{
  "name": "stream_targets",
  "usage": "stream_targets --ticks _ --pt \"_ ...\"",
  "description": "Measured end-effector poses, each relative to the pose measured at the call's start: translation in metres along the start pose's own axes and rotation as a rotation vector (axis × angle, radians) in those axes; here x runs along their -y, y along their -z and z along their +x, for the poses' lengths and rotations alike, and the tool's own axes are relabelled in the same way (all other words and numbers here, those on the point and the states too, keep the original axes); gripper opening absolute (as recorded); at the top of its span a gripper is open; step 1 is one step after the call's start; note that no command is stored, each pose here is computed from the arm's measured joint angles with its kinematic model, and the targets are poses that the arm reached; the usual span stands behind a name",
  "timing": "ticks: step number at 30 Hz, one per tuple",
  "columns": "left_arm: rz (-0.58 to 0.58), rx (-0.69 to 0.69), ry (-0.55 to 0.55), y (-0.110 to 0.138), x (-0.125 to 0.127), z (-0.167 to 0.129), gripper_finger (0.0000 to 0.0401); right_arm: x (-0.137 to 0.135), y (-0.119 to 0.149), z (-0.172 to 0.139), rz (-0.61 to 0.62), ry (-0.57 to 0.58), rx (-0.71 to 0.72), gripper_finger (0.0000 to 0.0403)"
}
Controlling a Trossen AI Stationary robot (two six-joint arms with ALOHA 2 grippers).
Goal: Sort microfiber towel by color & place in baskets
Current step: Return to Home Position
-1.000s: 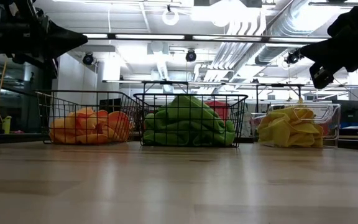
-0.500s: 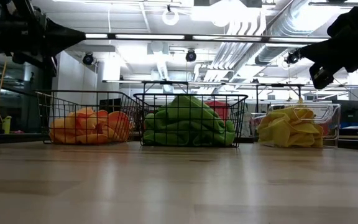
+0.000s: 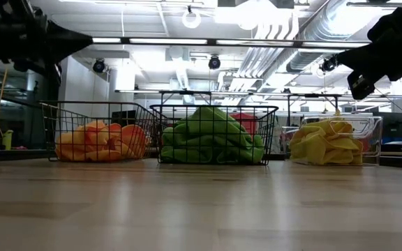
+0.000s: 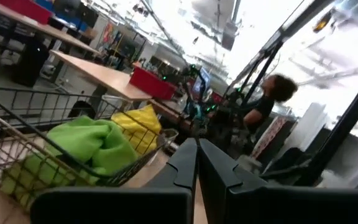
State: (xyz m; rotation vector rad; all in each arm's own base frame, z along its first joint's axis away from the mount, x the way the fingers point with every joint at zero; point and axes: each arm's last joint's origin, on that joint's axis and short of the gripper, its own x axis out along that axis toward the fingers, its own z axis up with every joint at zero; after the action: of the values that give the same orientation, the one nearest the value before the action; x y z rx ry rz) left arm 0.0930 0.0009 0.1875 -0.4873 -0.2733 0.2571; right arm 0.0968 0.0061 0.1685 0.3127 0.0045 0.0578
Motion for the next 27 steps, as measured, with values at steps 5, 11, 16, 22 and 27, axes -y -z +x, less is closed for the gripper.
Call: stream_targets --ticks 5,11,16,22,27 --pt "0.2 -0.13 0.037 0.011 -0.003 -0.001 0.0003 0.0 0.0 0.0 0.0 0.0 0.001 0.0" --pt "0.428 -0.261 0.319 0.02 0.001 -0.003 0.0003 0.0 0.0 0.0 0.0 0.0 0.0 0.0" --pt "0.406 -0.284 0.327 0.021 0.001 -0.004 0.0003 0.0 0.0 0.0 0.0 0.0 0.0 0.0" --pt "0.344 -0.304 0.313 0.022 0.001 -0.003 0.0003 0.0 0.0 0.0 0.0 0.0 0.0 0.0" --pt "0.341 -0.308 0.31 0.023 0.0 -0.003 0.0003 0.0 0.0 0.0 0.0 0.0 0.0 0.0"
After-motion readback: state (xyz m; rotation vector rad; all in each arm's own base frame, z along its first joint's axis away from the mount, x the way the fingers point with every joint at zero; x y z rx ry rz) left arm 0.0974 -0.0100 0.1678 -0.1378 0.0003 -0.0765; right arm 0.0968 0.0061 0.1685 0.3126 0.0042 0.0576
